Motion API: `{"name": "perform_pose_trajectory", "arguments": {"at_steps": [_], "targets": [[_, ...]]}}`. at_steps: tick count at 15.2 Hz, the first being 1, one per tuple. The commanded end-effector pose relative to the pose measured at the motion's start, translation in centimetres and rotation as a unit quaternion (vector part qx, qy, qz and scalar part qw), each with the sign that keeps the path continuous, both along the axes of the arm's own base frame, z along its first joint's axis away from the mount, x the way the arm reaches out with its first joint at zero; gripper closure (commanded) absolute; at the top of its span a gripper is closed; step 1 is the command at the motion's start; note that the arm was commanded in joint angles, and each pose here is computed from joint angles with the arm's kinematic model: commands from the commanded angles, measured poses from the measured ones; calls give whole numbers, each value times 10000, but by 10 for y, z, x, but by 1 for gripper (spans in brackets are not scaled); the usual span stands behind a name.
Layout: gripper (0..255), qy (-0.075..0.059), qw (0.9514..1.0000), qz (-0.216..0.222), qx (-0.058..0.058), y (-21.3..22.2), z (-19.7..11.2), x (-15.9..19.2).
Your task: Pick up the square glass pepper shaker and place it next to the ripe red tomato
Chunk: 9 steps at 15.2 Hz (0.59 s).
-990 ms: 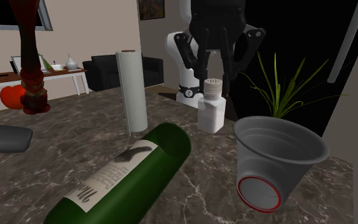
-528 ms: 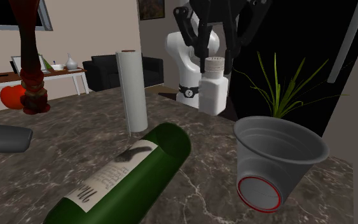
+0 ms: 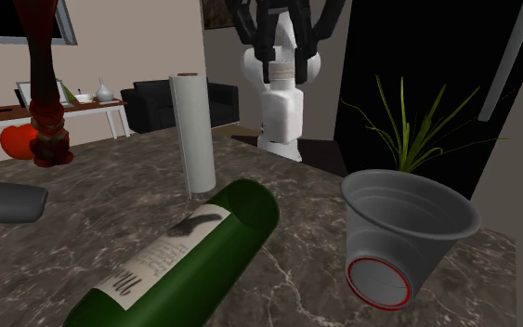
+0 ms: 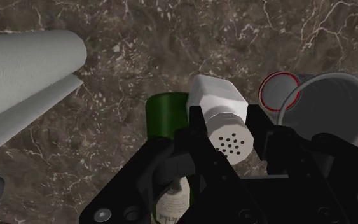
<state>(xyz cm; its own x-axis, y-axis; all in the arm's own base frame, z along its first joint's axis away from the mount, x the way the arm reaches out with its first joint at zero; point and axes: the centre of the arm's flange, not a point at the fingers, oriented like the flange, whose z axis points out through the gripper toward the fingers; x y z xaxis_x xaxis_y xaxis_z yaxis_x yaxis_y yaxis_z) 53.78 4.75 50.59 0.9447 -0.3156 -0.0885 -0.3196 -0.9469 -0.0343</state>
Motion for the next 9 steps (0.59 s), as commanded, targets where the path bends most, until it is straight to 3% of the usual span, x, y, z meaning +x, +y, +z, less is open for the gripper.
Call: {"name": "perform_pose_trajectory", "arguments": {"at_steps": [1,9], "targets": [[255,1,10000,5,1,-22,0,-12],[255,1,10000,5,1,-119,1,-54]]}}
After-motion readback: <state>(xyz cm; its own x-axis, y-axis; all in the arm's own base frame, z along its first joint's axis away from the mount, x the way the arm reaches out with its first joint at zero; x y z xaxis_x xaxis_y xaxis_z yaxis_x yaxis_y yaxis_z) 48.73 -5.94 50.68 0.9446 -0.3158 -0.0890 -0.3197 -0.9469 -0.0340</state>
